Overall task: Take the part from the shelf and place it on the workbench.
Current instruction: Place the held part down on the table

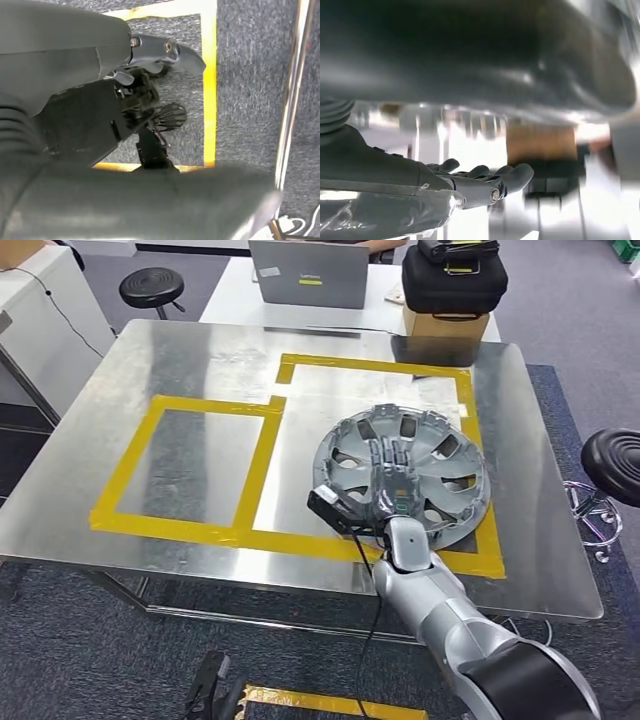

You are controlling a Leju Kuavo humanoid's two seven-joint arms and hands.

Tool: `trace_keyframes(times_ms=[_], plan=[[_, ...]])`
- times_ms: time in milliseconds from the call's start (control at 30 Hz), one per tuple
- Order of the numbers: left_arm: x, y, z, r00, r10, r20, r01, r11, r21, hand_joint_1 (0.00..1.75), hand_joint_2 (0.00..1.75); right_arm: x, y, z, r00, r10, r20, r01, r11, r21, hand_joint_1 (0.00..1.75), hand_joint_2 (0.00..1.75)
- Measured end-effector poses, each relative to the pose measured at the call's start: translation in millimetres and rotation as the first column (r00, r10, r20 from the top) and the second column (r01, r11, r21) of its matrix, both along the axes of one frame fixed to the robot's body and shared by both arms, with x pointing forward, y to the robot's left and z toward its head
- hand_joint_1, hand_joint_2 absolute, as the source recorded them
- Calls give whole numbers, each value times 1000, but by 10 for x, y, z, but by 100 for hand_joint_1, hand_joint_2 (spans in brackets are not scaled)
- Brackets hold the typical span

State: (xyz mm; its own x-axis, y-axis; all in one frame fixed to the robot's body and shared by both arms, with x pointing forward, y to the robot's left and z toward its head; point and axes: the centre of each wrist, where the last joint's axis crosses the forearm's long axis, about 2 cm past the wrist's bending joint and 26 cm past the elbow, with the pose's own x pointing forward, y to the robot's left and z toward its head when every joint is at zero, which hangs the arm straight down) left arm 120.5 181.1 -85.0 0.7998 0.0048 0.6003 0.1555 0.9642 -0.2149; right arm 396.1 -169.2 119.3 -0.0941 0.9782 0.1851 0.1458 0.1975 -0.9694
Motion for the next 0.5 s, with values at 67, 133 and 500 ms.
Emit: trace_keyframes(times_ms=[67, 133, 500], plan=[[-32, 5, -10, 1000, 15, -2, -15, 1000, -1, 0, 0, 50, -36, 117, 994, -2, 109, 3, 1000, -10, 0, 0], [-60, 10, -18, 1000, 31, -2, -31, 1000, -4, 0, 0, 74, -52, 251, 978, 19, 208, -15, 1000, -21, 0, 0], [-170, 52, -54, 995, 100, -8, -100, 995, -6, 0, 0, -420, -102, 1049, 730, 130, 671, -216, 975, 45, 0, 0]])
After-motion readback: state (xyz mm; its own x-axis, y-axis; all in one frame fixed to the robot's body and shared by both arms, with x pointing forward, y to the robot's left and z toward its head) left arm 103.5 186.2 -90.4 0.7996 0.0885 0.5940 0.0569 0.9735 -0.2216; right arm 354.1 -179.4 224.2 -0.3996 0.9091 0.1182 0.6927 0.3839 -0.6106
